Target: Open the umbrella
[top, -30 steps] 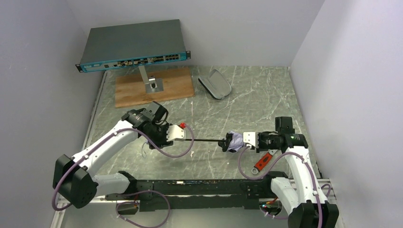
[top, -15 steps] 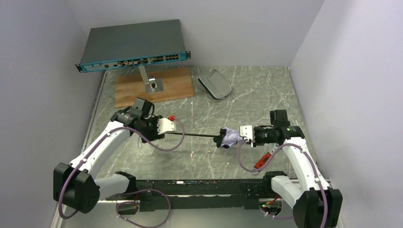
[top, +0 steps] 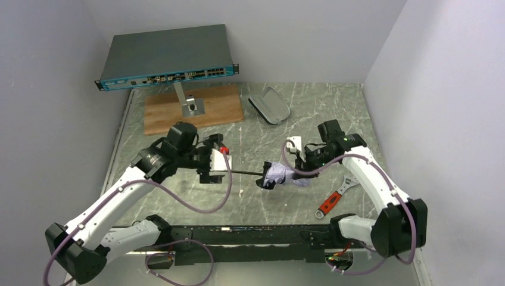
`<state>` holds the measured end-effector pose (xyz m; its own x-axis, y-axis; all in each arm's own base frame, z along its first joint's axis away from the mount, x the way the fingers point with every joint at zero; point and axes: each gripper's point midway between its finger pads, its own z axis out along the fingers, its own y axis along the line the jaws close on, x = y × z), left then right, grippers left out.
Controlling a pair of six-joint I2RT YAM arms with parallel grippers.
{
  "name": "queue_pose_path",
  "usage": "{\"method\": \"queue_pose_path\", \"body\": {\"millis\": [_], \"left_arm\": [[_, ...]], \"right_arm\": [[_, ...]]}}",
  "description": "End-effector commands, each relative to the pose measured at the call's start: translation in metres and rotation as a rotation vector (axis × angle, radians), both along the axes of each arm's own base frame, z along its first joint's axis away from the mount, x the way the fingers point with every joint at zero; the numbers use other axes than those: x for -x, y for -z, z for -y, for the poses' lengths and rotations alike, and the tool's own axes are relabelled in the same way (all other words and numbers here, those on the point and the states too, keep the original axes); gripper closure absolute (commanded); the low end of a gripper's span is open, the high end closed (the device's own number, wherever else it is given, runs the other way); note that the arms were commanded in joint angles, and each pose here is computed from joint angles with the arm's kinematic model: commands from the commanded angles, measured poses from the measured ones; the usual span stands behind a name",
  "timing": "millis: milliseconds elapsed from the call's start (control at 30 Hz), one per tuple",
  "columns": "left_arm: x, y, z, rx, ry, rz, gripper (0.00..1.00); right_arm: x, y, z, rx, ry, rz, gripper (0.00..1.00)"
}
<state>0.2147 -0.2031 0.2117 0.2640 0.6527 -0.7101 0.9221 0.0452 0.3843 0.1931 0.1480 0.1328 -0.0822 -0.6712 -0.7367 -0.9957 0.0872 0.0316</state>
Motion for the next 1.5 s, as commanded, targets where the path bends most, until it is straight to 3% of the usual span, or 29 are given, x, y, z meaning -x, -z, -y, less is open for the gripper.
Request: {"method": "queue_pose_path", "body": {"millis": [0, 133, 267, 467, 767, 800, 867, 967, 1000, 1033, 1133, 1233, 1300, 1400, 1467], "left_arm": [[0.021, -0.041, 0.059, 0.183, 0.150, 0.132, 0.00], [0.040, -0.050, 0.097, 0.214, 0.229, 0.253, 0.00], [0.053, -0.036, 0.124, 0.154, 0.293, 0.297, 0.00], [0.045, -0.014, 0.144, 0.031, 0.269, 0.383, 0.09], [0.021, 0.013, 0.151, -0.110, 0.191, 0.466, 0.12], [0.017, 0.015, 0.151, -0.128, 0.168, 0.472, 0.15], [0.012, 0.014, 0.150, -0.140, 0.137, 0.474, 0.32], [0.014, 0.003, 0.148, -0.101, 0.123, 0.456, 0.71], [0.017, 0.001, 0.147, -0.089, 0.129, 0.428, 0.88], [0.019, 0.001, 0.144, -0.082, 0.125, 0.389, 0.99], [0.029, 0.003, 0.136, -0.052, 0.131, 0.173, 1.00], [0.043, 0.001, 0.128, -0.001, 0.180, -0.045, 1.00], [0.059, -0.006, 0.123, 0.049, 0.239, -0.216, 1.00], [0.068, -0.027, 0.116, 0.093, 0.294, -0.375, 1.00], [0.075, -0.040, 0.113, 0.115, 0.326, -0.456, 1.00]], "right_arm": [[0.006, -0.038, -0.031, -0.171, 0.083, -0.245, 1.00], [0.000, -0.042, -0.043, -0.209, 0.119, -0.418, 1.00], [0.002, -0.047, -0.053, -0.246, 0.121, -0.585, 1.00], [0.006, -0.058, -0.059, -0.283, 0.075, -0.686, 1.00], [0.026, -0.089, -0.073, -0.359, 0.022, -0.818, 1.00], [0.027, -0.090, -0.073, -0.365, 0.028, -0.837, 1.00], [0.029, -0.094, -0.075, -0.384, 0.031, -0.857, 1.00], [0.032, -0.100, -0.075, -0.404, 0.027, -0.854, 1.00], [0.031, -0.101, -0.075, -0.401, 0.022, -0.837, 0.97], [0.028, -0.100, -0.074, -0.392, 0.020, -0.807, 0.83], [0.001, -0.105, -0.065, -0.404, 0.124, -0.661, 0.51], [-0.041, -0.123, -0.042, -0.464, 0.311, -0.338, 0.29], [-0.052, -0.143, -0.032, -0.492, 0.355, -0.082, 0.19], [-0.042, -0.158, -0.019, -0.461, 0.284, 0.248, 0.14], [-0.021, -0.165, -0.015, -0.454, 0.231, 0.393, 0.13]]}}
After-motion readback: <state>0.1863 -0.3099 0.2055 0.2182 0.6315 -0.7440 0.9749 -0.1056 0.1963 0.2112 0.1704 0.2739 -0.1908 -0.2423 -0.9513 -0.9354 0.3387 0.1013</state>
